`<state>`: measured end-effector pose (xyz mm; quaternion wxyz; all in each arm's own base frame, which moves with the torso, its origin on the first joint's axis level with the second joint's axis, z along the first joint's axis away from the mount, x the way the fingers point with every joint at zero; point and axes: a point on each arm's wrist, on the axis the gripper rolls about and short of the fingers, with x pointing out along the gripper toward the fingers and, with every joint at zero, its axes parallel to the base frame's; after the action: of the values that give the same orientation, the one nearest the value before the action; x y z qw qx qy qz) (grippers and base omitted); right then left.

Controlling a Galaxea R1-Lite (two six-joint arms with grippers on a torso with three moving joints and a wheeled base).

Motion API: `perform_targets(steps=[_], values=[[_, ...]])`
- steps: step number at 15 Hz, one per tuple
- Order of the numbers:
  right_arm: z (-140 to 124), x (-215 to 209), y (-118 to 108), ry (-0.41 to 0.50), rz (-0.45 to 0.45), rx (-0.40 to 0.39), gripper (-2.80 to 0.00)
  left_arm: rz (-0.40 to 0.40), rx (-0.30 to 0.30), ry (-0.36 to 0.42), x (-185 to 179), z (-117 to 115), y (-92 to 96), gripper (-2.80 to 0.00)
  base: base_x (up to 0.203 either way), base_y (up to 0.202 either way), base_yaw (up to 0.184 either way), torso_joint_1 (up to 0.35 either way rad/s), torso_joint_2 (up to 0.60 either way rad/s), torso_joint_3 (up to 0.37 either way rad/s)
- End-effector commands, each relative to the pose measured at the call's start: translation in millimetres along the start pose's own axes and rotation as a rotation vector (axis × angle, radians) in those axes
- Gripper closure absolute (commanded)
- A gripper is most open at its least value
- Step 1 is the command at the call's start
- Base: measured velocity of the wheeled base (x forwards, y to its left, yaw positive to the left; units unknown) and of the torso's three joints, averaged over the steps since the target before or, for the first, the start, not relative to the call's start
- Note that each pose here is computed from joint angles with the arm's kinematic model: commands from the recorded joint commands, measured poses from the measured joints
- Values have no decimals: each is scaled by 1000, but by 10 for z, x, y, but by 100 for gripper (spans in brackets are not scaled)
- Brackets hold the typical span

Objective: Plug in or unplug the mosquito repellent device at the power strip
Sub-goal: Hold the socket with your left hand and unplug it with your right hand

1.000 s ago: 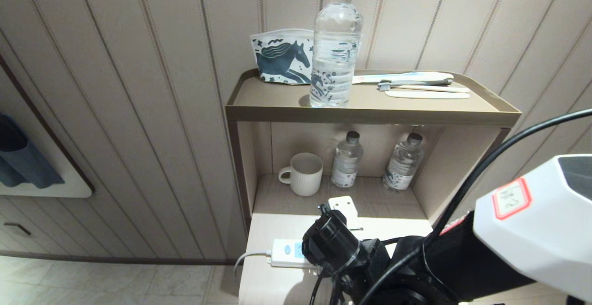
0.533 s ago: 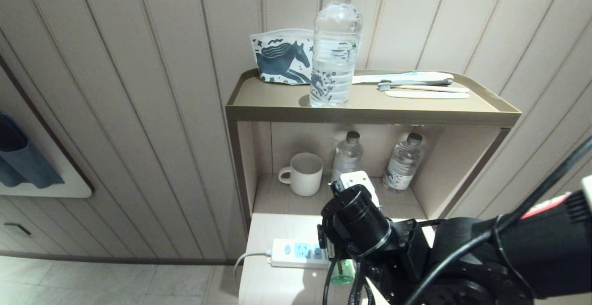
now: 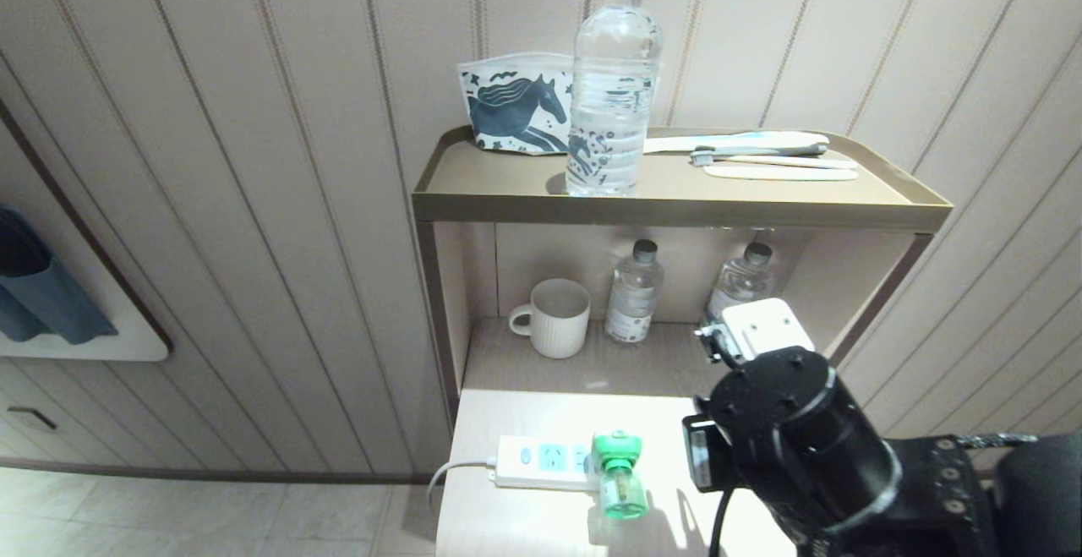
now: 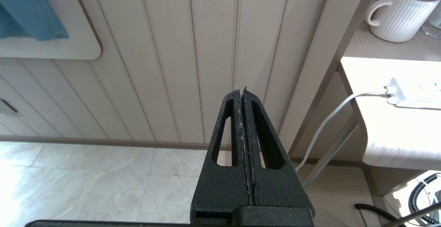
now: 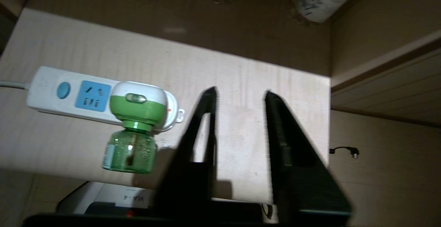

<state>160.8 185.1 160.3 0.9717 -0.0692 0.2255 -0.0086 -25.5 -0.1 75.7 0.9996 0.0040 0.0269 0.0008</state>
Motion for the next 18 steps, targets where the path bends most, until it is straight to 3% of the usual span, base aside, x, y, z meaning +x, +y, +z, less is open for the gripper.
perform_targets(steps=[1, 3, 6, 9, 11, 14, 16, 18], values=[[28, -330, -442, -106, -76, 44, 0, 0, -2, 0, 0, -1, 0, 0, 0, 0, 0, 0, 0, 0], [51, -462, -801, -160, -172, 91, 0, 0, -3, 0, 0, -1, 0, 0, 0, 0, 0, 0, 0, 0], [34, -709, -1447, -229, -417, 241, 0, 0, -4, 0, 0, -1, 0, 0, 0, 0, 0, 0, 0, 0], [-237, -1098, -1889, -283, -636, 372, 0, 1, -5, 0, 0, -1, 0, 0, 0, 0, 0, 0, 0, 0], [-575, -1280, -2005, -296, -781, 431, 0, 0, -5, 0, 0, -1, 0, 0, 0, 0, 0, 0, 0, 0], [-1082, -1482, -2008, -361, -841, 468, 0, 1, -5, 0, 0, -1, 0, 0, 0, 0, 0, 0, 0, 0], [-1372, -1388, -1945, -323, -921, 462, 0, 1, -5, 0, 0, -1, 0, 0, 0, 0, 0, 0, 0, 0], [-1553, -1307, -1912, -377, -903, 487, 0, 1, -5, -2, 0, 1, 0, 0, 0, 0, 0, 0, 0, 0]])
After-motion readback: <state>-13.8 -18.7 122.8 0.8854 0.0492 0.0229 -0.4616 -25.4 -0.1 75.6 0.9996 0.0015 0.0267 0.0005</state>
